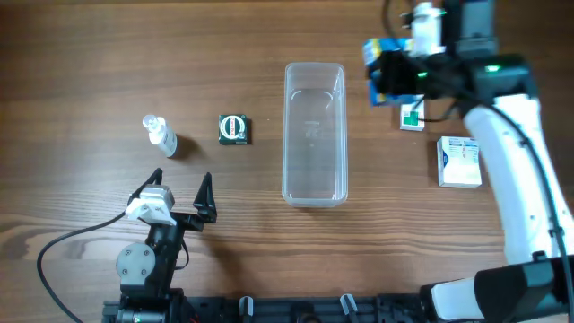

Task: Pack container
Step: 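Carry blue box with right gripper into the clear container, release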

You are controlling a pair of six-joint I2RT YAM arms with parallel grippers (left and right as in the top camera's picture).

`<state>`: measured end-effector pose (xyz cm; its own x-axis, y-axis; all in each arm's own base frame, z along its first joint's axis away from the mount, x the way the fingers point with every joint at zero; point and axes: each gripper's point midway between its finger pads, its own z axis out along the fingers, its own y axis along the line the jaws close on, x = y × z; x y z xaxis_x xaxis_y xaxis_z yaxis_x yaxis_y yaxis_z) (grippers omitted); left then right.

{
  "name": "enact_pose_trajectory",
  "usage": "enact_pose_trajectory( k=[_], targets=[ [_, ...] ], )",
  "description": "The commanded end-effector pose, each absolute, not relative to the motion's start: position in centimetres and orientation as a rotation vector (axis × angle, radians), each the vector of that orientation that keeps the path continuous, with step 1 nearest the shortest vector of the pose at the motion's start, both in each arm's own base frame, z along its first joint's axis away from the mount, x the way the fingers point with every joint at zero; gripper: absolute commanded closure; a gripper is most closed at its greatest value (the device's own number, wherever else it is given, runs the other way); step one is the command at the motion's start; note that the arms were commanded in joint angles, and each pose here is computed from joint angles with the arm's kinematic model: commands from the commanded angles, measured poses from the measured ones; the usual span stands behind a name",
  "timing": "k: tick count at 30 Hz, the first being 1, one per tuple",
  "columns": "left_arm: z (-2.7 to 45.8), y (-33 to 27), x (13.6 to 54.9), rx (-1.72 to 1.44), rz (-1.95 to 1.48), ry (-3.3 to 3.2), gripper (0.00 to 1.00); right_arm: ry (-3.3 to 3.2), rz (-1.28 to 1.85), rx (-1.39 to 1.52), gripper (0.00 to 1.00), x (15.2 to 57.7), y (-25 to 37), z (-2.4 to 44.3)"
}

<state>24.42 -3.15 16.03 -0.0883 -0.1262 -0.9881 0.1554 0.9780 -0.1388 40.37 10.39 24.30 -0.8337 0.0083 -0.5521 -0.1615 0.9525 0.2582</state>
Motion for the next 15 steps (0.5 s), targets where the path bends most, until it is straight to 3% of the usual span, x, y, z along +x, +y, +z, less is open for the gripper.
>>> enact_pose_trajectory(
  k=[1,7,15],
  targets=[
    [15.7,-2.9,24.5,0.031,-0.208,1.650,0.00,2.594,0.374,-0.016,0.24,40.3,13.6,22.3],
    [15.7,-2.9,24.5,0.031,-0.208,1.650,0.00,2.723,0.322,-0.013,0.21,39.9,20.2,16.0],
    [15.7,-2.9,24.5,0.031,-0.208,1.650,0.00,2.803,0.156,0.031,0.20,41.6,20.7,8.6]
  ],
)
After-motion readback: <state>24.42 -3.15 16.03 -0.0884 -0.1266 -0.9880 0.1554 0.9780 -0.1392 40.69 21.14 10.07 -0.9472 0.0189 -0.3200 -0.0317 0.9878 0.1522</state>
